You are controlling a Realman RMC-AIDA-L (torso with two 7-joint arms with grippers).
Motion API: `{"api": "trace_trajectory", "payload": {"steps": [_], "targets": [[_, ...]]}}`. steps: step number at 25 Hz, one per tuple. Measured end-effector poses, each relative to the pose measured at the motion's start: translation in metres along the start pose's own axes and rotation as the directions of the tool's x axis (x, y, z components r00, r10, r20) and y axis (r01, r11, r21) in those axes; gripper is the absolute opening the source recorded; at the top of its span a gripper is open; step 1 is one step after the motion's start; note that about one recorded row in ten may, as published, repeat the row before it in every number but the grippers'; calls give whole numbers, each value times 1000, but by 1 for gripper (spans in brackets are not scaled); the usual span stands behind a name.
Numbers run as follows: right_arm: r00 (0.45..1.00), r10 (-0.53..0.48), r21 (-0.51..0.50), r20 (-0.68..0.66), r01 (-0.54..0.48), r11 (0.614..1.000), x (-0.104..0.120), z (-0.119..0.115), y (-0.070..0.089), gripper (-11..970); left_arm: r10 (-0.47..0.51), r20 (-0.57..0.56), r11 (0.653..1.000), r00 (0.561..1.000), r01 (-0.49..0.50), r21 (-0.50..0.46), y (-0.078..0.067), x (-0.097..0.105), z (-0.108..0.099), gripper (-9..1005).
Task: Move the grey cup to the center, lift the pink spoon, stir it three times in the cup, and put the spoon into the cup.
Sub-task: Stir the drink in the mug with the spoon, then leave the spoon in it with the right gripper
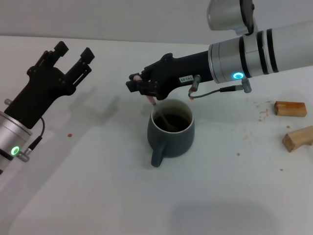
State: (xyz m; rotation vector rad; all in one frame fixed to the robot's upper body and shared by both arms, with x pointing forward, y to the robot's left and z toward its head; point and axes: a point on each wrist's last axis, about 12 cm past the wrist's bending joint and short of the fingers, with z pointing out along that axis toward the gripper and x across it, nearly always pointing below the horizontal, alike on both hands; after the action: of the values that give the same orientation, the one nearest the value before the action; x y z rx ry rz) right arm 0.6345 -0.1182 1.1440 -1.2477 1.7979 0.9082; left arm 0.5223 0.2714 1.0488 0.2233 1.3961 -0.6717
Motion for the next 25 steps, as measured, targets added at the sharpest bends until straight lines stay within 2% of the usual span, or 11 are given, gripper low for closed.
{"api": "trace_trajectory", "payload": {"steps": [6,12,15,19,20,25], "targets": [[1000,-10,-49,2,10,999,3,-2,6,102,7,4,1000,1000,-6,-31,6,-3,-1,783],[1000,26,-1,9,-26,1000,20,-16,1,101,8,4,1000,1000,-8,-27,6,-3,0,783],[1000,23,30,17,-24,999,20,-23,-3,101,9,4,1000,1000,-9,-25,6,-3,1,783],[1000,2,49,27,-3,999,10,-23,-8,101,11,-2,1000,1000,-11,-25,6,-3,2,783],[999,-23,38,26,22,999,1,-18,-7,101,12,-4,1000,1000,-12,-27,7,-3,2,783],[997,-74,-7,6,74,997,-17,-2,-2,102,16,-8,999,1000,-16,-31,9,-3,2,783]]}}
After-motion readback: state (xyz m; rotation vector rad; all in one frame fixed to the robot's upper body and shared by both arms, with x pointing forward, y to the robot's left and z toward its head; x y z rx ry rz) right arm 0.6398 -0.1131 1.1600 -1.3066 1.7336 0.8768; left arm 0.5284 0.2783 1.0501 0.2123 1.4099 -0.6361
